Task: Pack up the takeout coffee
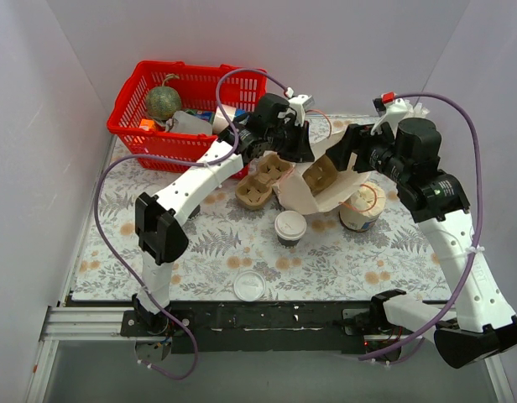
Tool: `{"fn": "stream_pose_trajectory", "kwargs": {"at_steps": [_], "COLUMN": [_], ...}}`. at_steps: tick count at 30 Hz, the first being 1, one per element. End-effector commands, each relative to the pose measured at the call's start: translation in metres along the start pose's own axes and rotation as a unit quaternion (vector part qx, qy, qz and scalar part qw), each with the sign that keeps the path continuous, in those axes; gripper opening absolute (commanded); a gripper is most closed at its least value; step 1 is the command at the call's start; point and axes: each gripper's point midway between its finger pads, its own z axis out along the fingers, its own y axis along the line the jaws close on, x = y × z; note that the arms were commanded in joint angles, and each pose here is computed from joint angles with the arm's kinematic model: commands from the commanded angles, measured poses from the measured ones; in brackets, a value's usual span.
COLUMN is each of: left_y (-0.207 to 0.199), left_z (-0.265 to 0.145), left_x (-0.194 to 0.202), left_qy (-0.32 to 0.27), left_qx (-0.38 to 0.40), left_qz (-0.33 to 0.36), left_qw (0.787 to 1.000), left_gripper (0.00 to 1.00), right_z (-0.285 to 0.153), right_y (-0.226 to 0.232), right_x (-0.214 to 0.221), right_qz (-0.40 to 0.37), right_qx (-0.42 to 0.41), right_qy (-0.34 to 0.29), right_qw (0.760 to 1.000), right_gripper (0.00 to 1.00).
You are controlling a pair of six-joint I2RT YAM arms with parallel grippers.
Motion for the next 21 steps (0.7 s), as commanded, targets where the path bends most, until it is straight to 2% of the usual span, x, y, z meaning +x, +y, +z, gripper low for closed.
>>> {"fn": "stream_pose_trajectory", "kwargs": {"at_steps": [1,8,12,16,21], "left_y": [-0.017,-0.040,-0.045,-0.027,-0.018], "left_z": [-0.015,-0.033,-0.041,-0.043,-0.043], "left_x": [-0.001,-0.008,-0.003,-0.016,-0.024], "left_qy": [0.021,0.009,0.001,-0.046,-0.054], "left_qx": [0.060,0.122,0.140,0.083,0.058], "left_qz": [0.010,0.045,0.080,0.121,0.154], "left_qw": [0.998,0.992,0.987,0.988,0.985], "left_gripper": [0.00,0.00,0.00,0.00,0.00], "right_z": [-0.018,-0.038,-0.049,-0.057,-0.054], "right_y": [0.003,-0.003,-0.022,-0.029,-0.034], "right_x": [-0.037,-0.059,-0.066,-0.071,-0.069], "right_qz": [-0.026,-0.045,-0.059,-0.076,-0.072], "right_qx": [0.011,0.040,0.093,0.111,0.126], "right_qy": [-0.058,-0.114,-0.147,-0.169,-0.162], "right_qw": [0.998,0.992,0.983,0.976,0.976], "right_gripper": [0.80,0.80,0.80,0.80,0.80]}}
